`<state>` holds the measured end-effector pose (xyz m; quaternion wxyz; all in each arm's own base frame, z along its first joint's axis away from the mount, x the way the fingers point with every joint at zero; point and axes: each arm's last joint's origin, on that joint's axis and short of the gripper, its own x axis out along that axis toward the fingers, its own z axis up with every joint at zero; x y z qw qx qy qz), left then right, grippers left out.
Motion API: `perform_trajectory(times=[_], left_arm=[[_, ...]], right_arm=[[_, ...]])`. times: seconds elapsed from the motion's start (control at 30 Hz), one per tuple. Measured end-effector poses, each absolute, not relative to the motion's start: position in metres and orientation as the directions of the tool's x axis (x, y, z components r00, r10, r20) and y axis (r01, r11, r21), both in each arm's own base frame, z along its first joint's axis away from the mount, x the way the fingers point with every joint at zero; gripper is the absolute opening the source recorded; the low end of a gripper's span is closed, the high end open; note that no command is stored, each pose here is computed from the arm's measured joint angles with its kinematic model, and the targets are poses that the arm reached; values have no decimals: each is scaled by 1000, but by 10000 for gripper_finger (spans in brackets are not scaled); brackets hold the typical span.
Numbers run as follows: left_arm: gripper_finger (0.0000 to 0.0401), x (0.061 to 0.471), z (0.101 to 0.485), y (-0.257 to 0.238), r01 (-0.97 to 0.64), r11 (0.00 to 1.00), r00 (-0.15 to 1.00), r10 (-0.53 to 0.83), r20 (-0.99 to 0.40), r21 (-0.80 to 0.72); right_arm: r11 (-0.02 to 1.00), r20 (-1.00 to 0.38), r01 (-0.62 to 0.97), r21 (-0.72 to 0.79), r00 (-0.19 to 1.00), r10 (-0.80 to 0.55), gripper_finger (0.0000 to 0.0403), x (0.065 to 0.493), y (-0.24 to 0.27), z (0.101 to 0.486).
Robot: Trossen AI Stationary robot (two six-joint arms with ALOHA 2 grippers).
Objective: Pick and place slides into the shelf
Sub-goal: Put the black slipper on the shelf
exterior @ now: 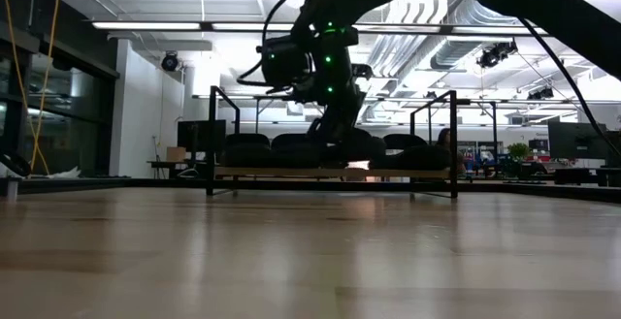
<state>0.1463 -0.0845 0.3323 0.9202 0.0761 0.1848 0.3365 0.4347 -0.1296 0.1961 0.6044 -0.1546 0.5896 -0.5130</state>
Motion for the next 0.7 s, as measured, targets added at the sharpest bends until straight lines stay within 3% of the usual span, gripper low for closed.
perform_trajectory(times=[0.2, 0.33, 0.53, 0.7], left_arm=[[246, 146, 332, -85, -591, 762, 705, 647, -289, 264], [246, 146, 332, -85, -591, 762, 705, 647, -289, 264], [246, 146, 332, -85, -591, 762, 705, 647, -289, 264], [246, 146, 332, -85, -591, 762, 705, 647, -289, 264]], right_arm=[[412, -551, 430, -803, -274, -788, 100, 426, -137, 197], [475, -626, 443, -760, -305, -718, 100, 420, -148, 195], [457, -612, 444, -771, -318, -724, 100, 418, -152, 195], [517, -667, 445, -731, -308, -678, 100, 419, -149, 194]])
